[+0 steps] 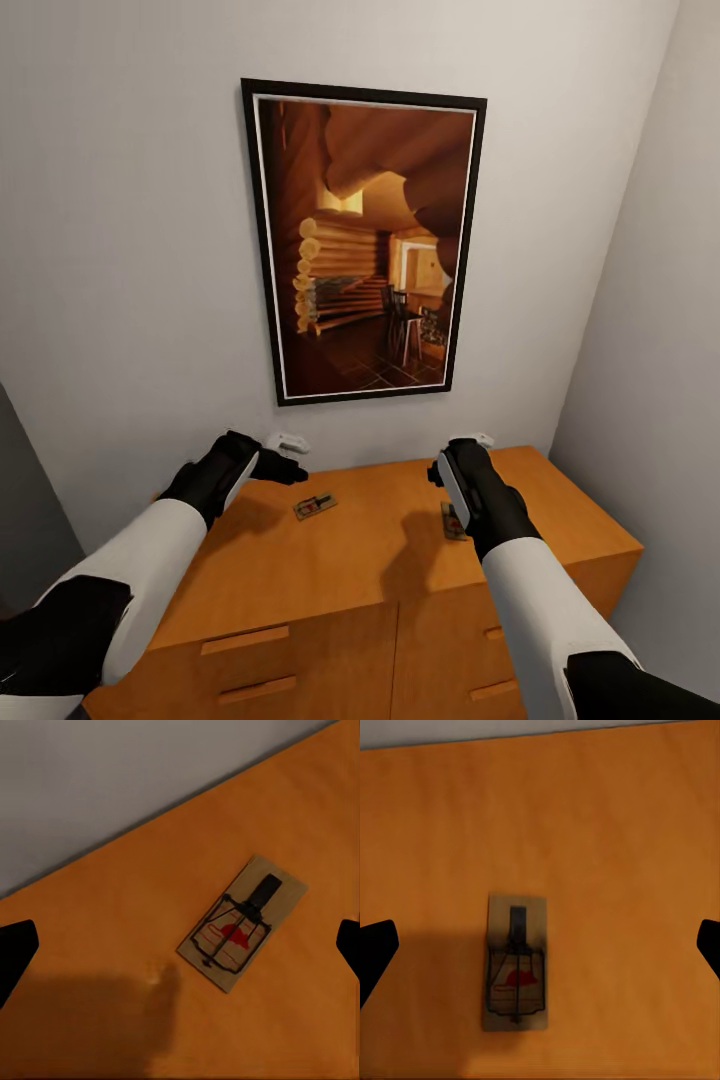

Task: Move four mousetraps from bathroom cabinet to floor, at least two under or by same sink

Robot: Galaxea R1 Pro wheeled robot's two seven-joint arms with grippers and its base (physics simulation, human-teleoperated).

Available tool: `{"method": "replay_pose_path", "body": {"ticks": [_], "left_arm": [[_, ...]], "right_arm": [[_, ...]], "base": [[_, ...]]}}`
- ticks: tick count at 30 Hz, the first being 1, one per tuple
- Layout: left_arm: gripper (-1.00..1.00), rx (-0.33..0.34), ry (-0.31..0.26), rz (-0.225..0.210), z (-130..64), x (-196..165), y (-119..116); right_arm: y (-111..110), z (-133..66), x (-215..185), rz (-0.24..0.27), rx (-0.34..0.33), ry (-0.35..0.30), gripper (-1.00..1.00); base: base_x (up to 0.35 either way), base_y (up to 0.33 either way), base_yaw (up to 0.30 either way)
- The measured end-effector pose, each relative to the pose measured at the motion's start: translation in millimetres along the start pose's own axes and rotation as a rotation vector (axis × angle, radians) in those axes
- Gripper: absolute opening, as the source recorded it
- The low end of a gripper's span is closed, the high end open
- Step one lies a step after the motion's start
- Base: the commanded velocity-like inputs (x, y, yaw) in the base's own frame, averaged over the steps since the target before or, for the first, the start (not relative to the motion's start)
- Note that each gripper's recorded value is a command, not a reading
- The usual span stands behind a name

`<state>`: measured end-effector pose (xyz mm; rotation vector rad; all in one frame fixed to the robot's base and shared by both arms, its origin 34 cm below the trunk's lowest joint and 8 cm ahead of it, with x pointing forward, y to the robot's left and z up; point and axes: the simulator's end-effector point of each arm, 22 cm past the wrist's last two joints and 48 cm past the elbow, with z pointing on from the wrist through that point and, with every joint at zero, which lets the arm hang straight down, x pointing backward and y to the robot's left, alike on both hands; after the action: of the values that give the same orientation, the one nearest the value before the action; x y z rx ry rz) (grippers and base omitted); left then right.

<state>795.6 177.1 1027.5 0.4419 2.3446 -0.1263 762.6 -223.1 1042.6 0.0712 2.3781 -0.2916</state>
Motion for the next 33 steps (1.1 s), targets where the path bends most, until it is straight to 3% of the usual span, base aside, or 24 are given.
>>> {"method": "replay_pose_path", "body": {"ticks": [7,33], "left_arm": [[1.00,0.026,0.003,0.001,9.9,9.8,-10.7],[1.00,0.033,0.004,-0.002,11.6,12.0,-12.5]], "right_arm": [[1.0,2.4,4.1,-0.004,-0.001,0.010,1.00],[-2.8,4.3,8.0,-0.010,0.003,0.025,1.00]], "base": [[0.000,0.000,0.000],[0.000,0.000,0.000]]}}
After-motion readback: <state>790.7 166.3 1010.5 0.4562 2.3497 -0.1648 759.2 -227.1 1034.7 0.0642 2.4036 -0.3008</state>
